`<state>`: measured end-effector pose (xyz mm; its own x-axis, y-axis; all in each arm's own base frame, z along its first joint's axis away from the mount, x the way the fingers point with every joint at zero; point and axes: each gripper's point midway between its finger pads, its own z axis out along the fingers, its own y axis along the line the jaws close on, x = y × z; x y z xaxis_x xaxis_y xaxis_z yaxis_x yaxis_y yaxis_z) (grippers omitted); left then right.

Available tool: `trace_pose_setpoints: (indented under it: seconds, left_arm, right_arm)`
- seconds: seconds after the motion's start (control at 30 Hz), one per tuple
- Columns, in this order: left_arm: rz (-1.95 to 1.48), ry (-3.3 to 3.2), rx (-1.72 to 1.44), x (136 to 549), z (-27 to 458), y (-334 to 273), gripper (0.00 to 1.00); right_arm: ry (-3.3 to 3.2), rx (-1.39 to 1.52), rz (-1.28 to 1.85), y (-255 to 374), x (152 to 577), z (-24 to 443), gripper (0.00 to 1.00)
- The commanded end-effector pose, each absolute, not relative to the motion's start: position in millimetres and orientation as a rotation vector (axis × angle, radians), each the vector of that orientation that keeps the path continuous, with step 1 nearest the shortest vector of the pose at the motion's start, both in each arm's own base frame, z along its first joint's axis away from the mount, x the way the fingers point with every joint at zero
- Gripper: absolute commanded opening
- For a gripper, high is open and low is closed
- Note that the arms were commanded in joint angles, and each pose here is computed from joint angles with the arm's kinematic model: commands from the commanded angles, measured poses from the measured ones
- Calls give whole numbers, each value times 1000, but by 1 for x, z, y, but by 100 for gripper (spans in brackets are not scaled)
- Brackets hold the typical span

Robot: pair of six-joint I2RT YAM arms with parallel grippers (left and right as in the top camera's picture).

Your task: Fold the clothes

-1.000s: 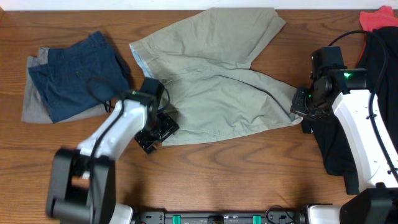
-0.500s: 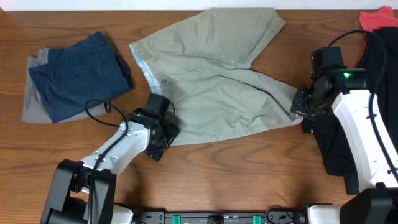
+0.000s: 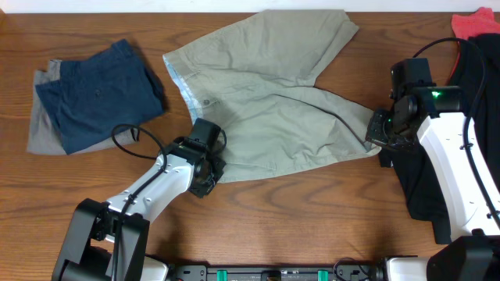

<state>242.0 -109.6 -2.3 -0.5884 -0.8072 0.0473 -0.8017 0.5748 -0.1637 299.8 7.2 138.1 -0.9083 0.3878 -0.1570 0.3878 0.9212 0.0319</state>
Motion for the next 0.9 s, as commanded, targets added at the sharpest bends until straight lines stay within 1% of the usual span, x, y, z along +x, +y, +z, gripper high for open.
trace_pose_setpoints:
  seconds: [0.0,0.17,0.27,0.4,0.57,0.67,0.8,0.87]
  left_arm:
    - [-179,2809,-1347,232,-7,-101,6]
    - [-176,2931,-993,233,11,-93,6]
    - [-196,2961,-754,236,40,-91,6]
    - [-245,2917,-562,233,92,-90,6]
    - [-317,2817,-525,213,153,-83,6]
    - [-355,2768,-513,194,181,-77,6]
    - [-408,2709,-521,173,204,-72,6]
    - [-431,2670,-530,169,210,-70,6]
  right_arm:
    - [2906,606,-53,2,299,139,1]
    - [2893,634,-75,-6,300,140,1]
    - [2858,685,-74,-18,303,147,1]
    - [2787,712,-73,-41,306,170,1]
    - [2692,727,-87,-67,301,211,1]
    - [2646,675,-105,-77,297,236,1]
    - [2578,603,-133,-83,296,268,1]
    - [2526,584,-109,-81,302,284,1]
